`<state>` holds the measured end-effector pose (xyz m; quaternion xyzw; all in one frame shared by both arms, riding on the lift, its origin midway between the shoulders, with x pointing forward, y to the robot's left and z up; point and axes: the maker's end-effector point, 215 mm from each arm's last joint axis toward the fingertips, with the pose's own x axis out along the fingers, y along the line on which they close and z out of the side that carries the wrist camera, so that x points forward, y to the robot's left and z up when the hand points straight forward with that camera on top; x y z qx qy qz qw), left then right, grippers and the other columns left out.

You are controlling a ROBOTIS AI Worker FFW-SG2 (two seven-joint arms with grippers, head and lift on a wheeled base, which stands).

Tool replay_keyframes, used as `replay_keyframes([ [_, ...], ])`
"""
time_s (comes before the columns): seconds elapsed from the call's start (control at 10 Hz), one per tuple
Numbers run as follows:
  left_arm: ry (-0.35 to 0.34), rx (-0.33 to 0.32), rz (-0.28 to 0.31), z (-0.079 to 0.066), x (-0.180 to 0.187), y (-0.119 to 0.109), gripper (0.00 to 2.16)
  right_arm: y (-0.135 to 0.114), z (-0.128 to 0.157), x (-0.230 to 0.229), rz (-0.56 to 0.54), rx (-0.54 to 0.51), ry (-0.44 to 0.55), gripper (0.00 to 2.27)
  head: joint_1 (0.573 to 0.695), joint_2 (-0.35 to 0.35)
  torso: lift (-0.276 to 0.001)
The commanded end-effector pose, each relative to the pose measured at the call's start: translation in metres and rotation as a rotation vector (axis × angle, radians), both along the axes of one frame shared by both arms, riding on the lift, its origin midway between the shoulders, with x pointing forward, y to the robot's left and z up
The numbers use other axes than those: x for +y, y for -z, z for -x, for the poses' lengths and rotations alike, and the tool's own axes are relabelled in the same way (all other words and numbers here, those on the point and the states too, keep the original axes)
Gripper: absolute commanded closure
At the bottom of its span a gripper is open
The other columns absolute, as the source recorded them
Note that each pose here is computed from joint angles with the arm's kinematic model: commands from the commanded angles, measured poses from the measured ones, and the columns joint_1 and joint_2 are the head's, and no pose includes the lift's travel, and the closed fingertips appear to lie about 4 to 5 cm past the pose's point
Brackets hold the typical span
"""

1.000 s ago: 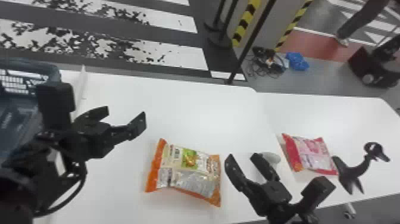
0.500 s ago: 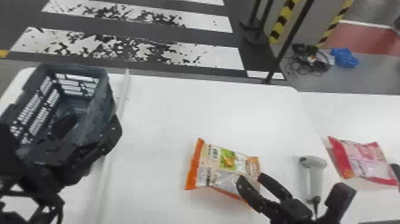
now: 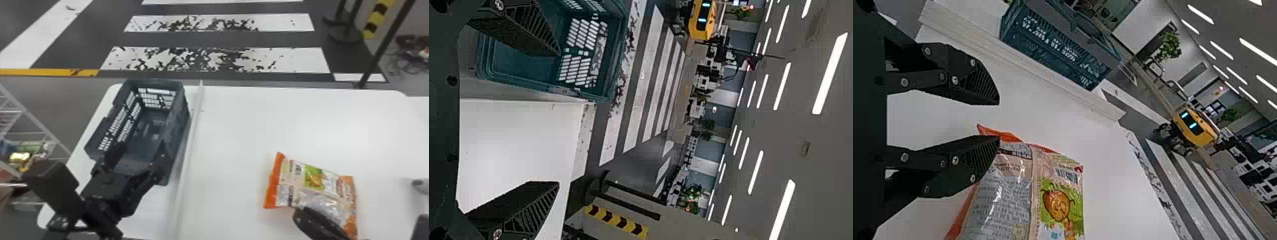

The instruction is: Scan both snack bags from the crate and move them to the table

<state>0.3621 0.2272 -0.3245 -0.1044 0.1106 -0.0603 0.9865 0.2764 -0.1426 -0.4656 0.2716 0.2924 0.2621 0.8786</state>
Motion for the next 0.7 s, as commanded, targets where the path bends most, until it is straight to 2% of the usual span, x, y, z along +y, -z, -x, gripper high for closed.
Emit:
replay_keyframes([
  [0.0, -0.019, 0.005, -0.009, 0.008, 0.011, 0.003, 0.08, 0.003, 0.008, 0.024, -0.011, 0.010, -0.049, 2.22, 0.695, 0.151, -0.087],
  [0.2, -0.040, -0.033, -0.015, 0.017, 0.021, -0.011, 0.08, 0.011, 0.019, 0.060, -0.004, 0.017, -0.114, 2.22, 0.695, 0.228, -0.087],
  [0.4, -0.056, -0.042, -0.014, 0.025, 0.032, -0.017, 0.08, 0.025, 0.002, 0.061, 0.076, -0.034, -0.090, 2.22, 0.695, 0.316, -0.087],
  [0.6, -0.057, -0.039, -0.007, 0.029, 0.034, -0.017, 0.08, 0.032, -0.015, 0.053, 0.111, -0.044, -0.058, 2.22, 0.695, 0.326, -0.087],
])
